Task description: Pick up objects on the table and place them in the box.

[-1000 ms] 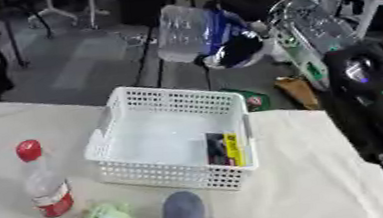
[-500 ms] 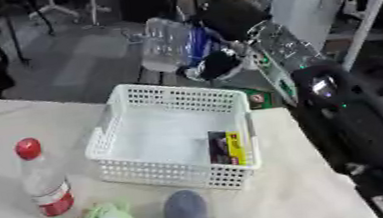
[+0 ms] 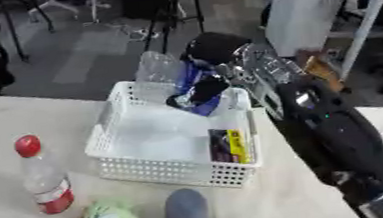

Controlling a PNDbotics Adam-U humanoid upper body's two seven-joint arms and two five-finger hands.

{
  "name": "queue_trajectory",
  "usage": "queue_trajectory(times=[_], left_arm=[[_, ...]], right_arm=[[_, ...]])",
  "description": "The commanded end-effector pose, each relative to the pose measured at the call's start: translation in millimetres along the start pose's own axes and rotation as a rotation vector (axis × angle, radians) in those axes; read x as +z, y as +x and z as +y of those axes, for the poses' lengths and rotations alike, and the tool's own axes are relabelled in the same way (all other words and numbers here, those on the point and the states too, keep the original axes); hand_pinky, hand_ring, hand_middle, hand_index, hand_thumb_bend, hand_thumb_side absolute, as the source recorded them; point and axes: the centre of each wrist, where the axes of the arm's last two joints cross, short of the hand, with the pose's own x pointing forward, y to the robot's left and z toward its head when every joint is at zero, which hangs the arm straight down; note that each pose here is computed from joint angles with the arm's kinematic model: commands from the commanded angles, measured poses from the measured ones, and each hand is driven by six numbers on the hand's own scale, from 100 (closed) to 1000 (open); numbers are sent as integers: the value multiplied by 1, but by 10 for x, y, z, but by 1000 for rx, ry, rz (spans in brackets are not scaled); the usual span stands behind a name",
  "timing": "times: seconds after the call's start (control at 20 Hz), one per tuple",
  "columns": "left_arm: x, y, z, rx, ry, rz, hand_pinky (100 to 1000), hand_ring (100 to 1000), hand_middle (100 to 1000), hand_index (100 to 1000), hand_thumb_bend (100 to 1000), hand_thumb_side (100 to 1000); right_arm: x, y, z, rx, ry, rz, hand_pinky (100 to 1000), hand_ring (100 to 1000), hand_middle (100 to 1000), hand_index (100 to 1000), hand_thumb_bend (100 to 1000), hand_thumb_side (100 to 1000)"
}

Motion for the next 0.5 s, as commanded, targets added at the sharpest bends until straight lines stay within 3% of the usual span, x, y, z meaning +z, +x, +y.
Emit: queue_trajectory(times=[0.05,0.1,0.15,0.2,0.25,0.5], left_arm=[[-67,32,2,7,4,-27,730,889,878,785,100,1000],[-67,32,2,6,5,-27,730,889,878,785,100,1000],[-67,32,4,6,5,-27,730,889,878,785,100,1000],[-67,31,5,5,5,-27,730,889,878,785,100,1000],[-67,31,7,4,5,-28,731,890,879,786,100,1000],[-63,29,12,0,6,-28,733,893,882,789,100,1000]], right_arm=[[60,-76,-132,-20,66,-4,1000,934,632,757,148,947],[67,-74,-149,-25,80,-6,1000,934,632,757,148,947],[68,-71,-144,-30,105,-10,1000,958,702,824,261,953],[71,-70,-151,-36,127,-14,1000,958,702,824,261,953],[69,-63,-151,-44,150,-23,1000,975,754,900,337,977],[106,-11,-243,-69,195,-69,1000,987,815,1000,417,1000]])
